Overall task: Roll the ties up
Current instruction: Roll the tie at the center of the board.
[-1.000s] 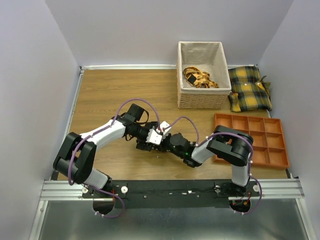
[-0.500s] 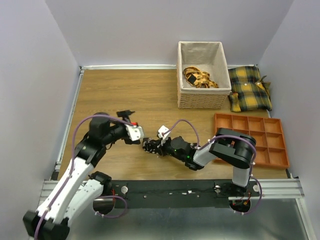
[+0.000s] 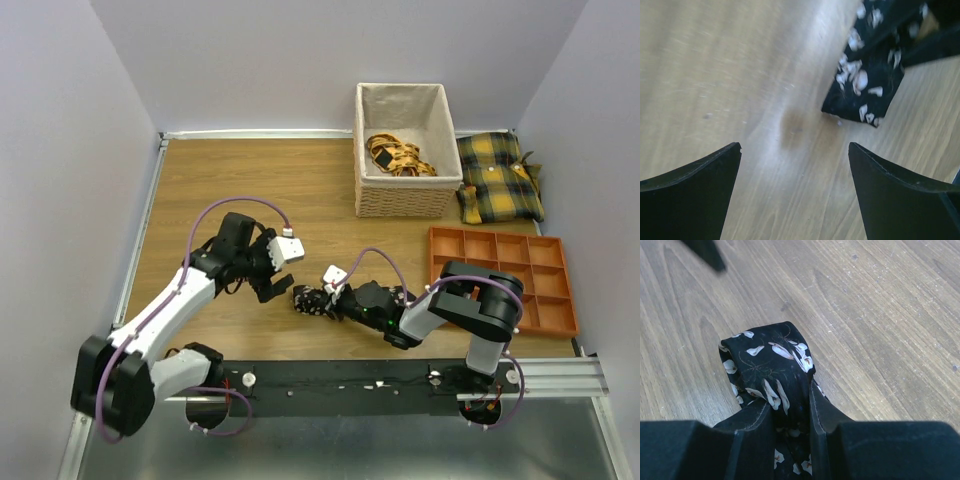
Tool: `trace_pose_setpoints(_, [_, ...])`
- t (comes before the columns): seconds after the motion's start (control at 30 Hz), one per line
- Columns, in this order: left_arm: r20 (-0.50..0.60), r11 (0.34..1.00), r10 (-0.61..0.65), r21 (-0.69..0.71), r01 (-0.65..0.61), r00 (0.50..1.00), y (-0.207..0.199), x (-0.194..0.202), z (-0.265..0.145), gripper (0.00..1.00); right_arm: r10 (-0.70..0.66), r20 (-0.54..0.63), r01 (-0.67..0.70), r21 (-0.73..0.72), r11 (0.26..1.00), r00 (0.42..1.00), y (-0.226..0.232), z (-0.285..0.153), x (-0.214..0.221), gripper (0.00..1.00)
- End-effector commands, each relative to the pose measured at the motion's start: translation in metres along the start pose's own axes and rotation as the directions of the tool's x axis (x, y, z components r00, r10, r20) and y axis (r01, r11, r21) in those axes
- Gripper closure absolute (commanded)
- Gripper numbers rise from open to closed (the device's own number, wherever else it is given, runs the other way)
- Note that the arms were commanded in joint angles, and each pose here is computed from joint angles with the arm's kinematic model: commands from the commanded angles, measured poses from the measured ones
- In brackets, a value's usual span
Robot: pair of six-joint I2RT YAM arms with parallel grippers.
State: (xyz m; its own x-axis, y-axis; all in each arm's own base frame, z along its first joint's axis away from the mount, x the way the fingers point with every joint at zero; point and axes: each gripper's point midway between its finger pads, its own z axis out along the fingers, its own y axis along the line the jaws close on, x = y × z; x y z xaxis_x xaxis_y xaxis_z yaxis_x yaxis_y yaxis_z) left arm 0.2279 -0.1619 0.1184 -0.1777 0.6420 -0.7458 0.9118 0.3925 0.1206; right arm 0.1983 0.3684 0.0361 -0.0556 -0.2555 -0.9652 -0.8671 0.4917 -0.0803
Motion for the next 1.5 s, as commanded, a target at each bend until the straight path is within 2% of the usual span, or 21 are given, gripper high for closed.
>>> trace_pose_setpoints(0.0, [0.010,0.961,0.157,0.229,-0.156,0.987,-0.028,0.016,0.022,0.01,-0.060,-0.082,0.057,-0.035,0.998,0.995,0.007,-0.009,0.027,0.99])
trace_pose_setpoints(0.17, [0.122,0.921,0.100,0.364,-0.138,0.987,-0.053,0.003,0.040,0.01,-0.063,-0.082,0.061,-0.026,0.998,0.995,0.007,-0.003,0.027,0.99])
trace_pose_setpoints(0.27, [0.099,0.906,0.031,0.417,-0.070,0.995,-0.062,0.002,0.049,0.01,-0.057,-0.087,0.055,-0.024,0.998,0.995,0.008,-0.002,0.029,0.99])
trace_pose_setpoints(0.37, [0.062,0.888,0.028,0.458,-0.053,0.998,-0.072,0.011,0.053,0.01,-0.031,-0.091,0.030,-0.018,0.999,0.995,0.008,-0.002,0.030,0.99])
trace_pose_setpoints(0.5, [0.035,0.879,0.059,0.472,-0.069,0.998,-0.082,0.021,0.058,0.01,-0.010,-0.091,0.009,-0.008,1.000,0.996,0.008,-0.002,0.032,0.99])
trace_pose_setpoints(0.6, [0.019,0.919,0.084,0.385,-0.084,0.996,-0.068,0.025,0.069,0.01,-0.011,-0.100,0.010,-0.007,1.000,0.995,0.009,0.001,0.033,0.99])
trace_pose_setpoints(0.63, [0.045,0.934,0.109,0.338,-0.118,0.993,-0.058,0.018,0.074,0.01,-0.012,-0.106,0.011,-0.009,1.000,0.994,0.010,0.002,0.035,0.99])
trace_pose_setpoints(0.77, [0.062,0.936,0.167,0.302,-0.178,0.984,-0.048,0.016,0.078,0.01,-0.001,-0.100,0.000,-0.015,1.000,0.995,0.014,0.005,0.034,0.99])
trace_pose_setpoints(0.83, [0.060,0.919,0.194,0.338,-0.203,0.979,-0.055,0.023,0.077,0.02,-0.002,-0.103,0.001,-0.009,1.000,0.995,0.013,0.006,0.034,0.99])
trace_pose_setpoints(1.0, [0.068,0.865,0.251,0.431,-0.255,0.966,-0.072,0.029,0.073,0.09,-0.011,-0.117,0.012,0.000,1.000,0.993,0.011,0.008,0.037,0.99])
trace_pose_setpoints(1.2, [0.011,0.842,0.256,0.489,-0.228,0.967,-0.079,0.030,0.079,0.20,-0.015,-0.126,0.015,0.000,1.000,0.992,0.012,0.008,0.039,0.99])
trace_pose_setpoints(1.3, [0.006,0.820,0.270,0.523,-0.233,0.963,-0.085,0.032,0.078,0.20,-0.020,-0.132,0.020,-0.001,1.000,0.991,0.012,0.009,0.041,0.99])
trace_pose_setpoints(1.4, [-0.012,0.785,0.269,0.582,-0.212,0.963,-0.098,0.033,0.073,0.13,-0.028,-0.166,0.030,0.013,0.999,0.986,0.011,0.012,0.045,0.99])
trace_pose_setpoints(1.47, [-0.033,0.782,0.244,0.598,-0.177,0.969,-0.103,0.031,0.068,0.12,-0.026,-0.171,0.032,0.032,0.999,0.985,0.008,0.014,0.044,0.99])
